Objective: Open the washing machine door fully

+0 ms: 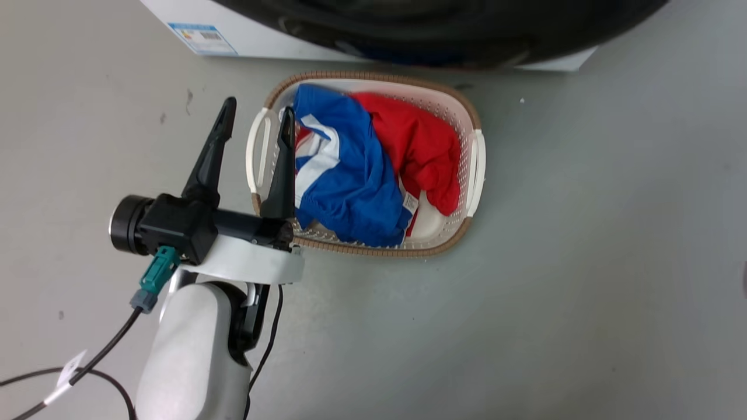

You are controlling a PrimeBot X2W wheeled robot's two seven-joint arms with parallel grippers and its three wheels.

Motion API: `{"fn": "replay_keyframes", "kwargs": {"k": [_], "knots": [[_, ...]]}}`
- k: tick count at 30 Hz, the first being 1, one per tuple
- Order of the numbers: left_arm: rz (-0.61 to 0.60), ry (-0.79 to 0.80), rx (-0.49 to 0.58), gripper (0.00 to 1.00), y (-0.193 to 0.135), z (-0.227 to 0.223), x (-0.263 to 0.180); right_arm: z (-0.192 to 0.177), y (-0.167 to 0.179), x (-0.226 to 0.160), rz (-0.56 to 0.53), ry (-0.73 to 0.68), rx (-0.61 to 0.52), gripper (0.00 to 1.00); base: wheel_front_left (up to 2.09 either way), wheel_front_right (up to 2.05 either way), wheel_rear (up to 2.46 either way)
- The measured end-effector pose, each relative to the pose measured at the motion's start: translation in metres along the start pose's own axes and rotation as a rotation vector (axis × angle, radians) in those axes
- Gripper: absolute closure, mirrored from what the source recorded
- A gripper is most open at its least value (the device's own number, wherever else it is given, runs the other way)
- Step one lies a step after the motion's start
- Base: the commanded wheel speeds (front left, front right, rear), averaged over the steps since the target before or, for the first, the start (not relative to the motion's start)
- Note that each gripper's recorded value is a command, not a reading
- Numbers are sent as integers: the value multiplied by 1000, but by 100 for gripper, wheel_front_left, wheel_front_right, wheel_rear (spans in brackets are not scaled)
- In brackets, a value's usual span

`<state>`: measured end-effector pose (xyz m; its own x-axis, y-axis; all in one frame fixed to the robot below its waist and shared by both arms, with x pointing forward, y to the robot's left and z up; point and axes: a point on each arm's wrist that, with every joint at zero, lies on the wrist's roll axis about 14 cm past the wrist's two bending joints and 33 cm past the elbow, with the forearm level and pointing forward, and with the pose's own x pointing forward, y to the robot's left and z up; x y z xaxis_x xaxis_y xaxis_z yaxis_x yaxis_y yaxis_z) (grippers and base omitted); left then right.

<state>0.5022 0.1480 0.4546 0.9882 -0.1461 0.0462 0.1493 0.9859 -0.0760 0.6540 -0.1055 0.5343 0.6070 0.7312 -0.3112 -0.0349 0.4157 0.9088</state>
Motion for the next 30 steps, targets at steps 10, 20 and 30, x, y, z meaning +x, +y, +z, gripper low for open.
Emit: {"fn": "replay_keyframes", "kwargs": {"k": [10,20,30], "knots": [[27,-7,-8,0,0,21,-33,-58,13,-24,12,130,-30,100,0,0,0],[57,-7,3,0,3,35,-68,-127,31,-41,90,259,-76,100,0,0,0],[85,0,11,0,9,39,-95,-205,41,-41,175,410,-86,100,0,0,0]]}}
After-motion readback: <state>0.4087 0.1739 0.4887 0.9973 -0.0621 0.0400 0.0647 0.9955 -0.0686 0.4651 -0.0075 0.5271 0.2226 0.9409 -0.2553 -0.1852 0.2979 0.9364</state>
